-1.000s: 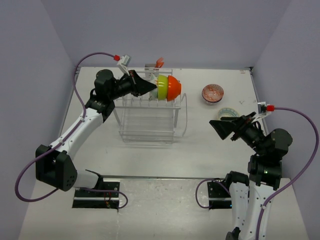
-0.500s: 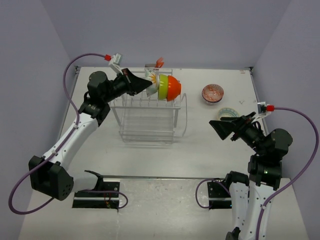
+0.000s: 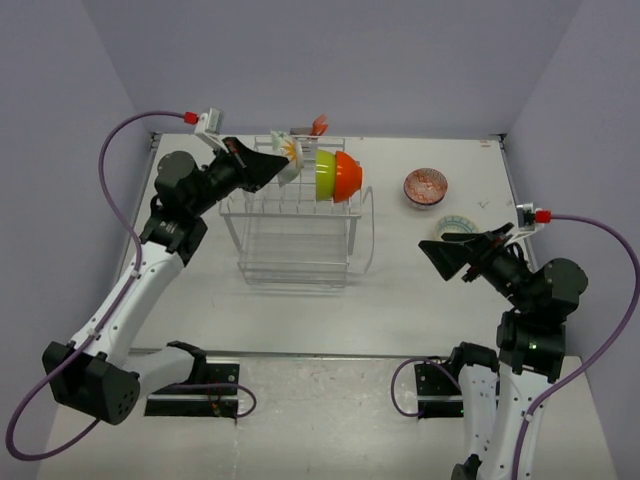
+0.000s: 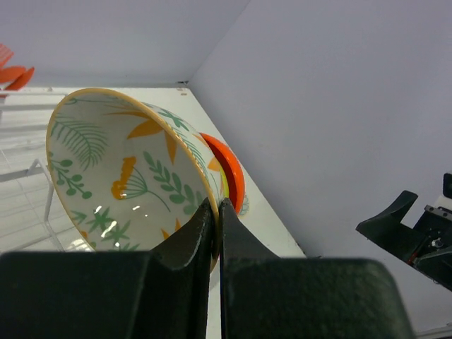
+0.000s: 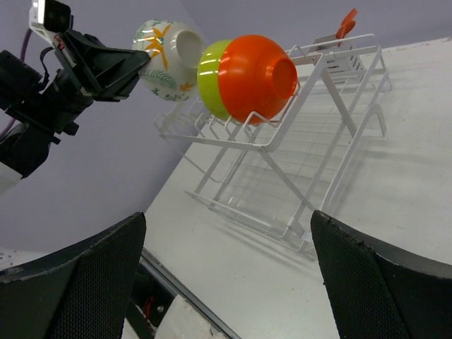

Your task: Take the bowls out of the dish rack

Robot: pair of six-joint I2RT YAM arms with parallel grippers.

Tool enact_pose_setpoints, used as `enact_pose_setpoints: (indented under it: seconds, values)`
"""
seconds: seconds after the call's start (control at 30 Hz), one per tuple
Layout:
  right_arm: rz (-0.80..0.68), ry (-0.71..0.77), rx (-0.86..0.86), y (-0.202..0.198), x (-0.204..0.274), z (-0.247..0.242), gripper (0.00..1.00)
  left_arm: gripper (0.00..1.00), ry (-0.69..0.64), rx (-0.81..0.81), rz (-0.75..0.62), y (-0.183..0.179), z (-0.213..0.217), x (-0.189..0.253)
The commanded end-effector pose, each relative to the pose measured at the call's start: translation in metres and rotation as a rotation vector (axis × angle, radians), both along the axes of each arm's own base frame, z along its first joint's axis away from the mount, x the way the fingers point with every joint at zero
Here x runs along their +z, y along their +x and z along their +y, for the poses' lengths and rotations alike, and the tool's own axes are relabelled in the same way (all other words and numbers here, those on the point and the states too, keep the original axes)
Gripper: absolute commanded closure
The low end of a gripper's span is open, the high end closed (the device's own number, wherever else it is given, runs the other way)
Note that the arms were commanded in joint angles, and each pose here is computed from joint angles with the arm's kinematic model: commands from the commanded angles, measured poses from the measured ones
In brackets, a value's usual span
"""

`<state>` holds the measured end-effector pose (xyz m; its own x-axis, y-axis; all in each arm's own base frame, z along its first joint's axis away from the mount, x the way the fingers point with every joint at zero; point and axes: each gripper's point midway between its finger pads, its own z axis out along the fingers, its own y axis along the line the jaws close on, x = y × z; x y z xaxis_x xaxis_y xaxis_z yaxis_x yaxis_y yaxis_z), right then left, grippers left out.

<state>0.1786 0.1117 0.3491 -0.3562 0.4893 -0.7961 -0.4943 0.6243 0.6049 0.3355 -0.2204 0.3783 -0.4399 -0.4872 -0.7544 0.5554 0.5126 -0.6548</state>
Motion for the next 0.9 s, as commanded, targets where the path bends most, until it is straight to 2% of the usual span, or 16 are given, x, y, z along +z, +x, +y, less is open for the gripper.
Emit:
enact_pose_setpoints:
  seconds: [0.0, 0.1, 0.13, 0.2, 0.23, 0.27, 0.33, 0.37, 0.4, 0.43, 0.47, 0.53, 0.57, 0.63, 0.7, 0.87]
  values:
    - [-0.067, 0.0, 0.04, -0.01, 0.027, 0.007, 0.01, 1.0, 0.051, 0.038, -0.349, -0.032, 0.017, 0.077]
    - [-0.078, 0.049, 0.084, -0.016, 0.043, 0.013, 0.01, 1.0, 0.16, -0.03, -0.485, -0.06, 0.001, 0.094]
    - [-0.083, 0.057, 0.088, -0.015, 0.049, 0.013, 0.01, 1.0, 0.262, -0.039, -0.586, -0.066, -0.005, 0.095]
    - [-0.083, 0.052, 0.048, -0.019, 0.066, 0.011, 0.01, 1.0, 0.394, -0.114, -0.65, -0.092, -0.034, 0.088]
    - [-0.078, 0.041, 0.021, -0.015, 0.071, 0.008, 0.01, 1.0, 0.435, -0.085, -0.648, -0.093, -0.037, 0.088]
    - [-0.141, -0.005, -0.034, -0.019, 0.092, 0.003, 0.01, 1.0, 0.467, -0.169, -0.658, -0.116, -0.057, 0.082]
    - [-0.085, -0.055, -0.09, -0.012, 0.09, -0.006, 0.01, 1.0, 0.55, -0.181, -0.689, -0.125, -0.067, 0.074]
    - [-0.123, -0.094, -0.138, -0.02, 0.11, -0.01, 0.02, 1.0, 0.591, -0.262, -0.686, -0.146, -0.086, 0.057]
    - [-0.041, -0.107, -0.16, -0.023, 0.1, -0.012, 0.03, 1.0, 0.641, -0.292, -0.714, -0.156, -0.095, 0.049]
    - [-0.05, -0.16, -0.18, -0.023, 0.1, -0.017, 0.05, 1.0, 0.698, -0.257, -0.709, -0.156, -0.096, 0.043]
    - [-0.053, -0.19, -0.21, -0.024, 0.105, -0.021, 0.06, 1.0, 0.76, -0.363, -0.72, -0.186, -0.116, 0.021]
    - [0.007, -0.258, -0.226, -0.03, 0.088, -0.027, 0.07, 1.0, 0.871, -0.379, -0.741, -0.199, -0.125, 0.005]
    - [0.04, -0.278, -0.214, -0.031, 0.079, -0.027, 0.08, 1.0, 0.949, -0.453, -0.743, -0.217, -0.136, -0.019]
    - [0.126, -0.334, -0.231, -0.031, 0.054, -0.035, 0.09, 1.0, 1.044, -0.47, -0.738, -0.221, -0.138, -0.04]
    - [0.209, -0.375, -0.132, -0.03, 0.023, -0.024, 0.12, 1.0, 1.187, -0.544, -0.729, -0.232, -0.143, -0.079]
    - [0.311, -0.438, 0.036, -0.032, -0.02, -0.002, 0.18, 1.0, 1.367, -0.572, -0.736, -0.237, -0.148, -0.116]
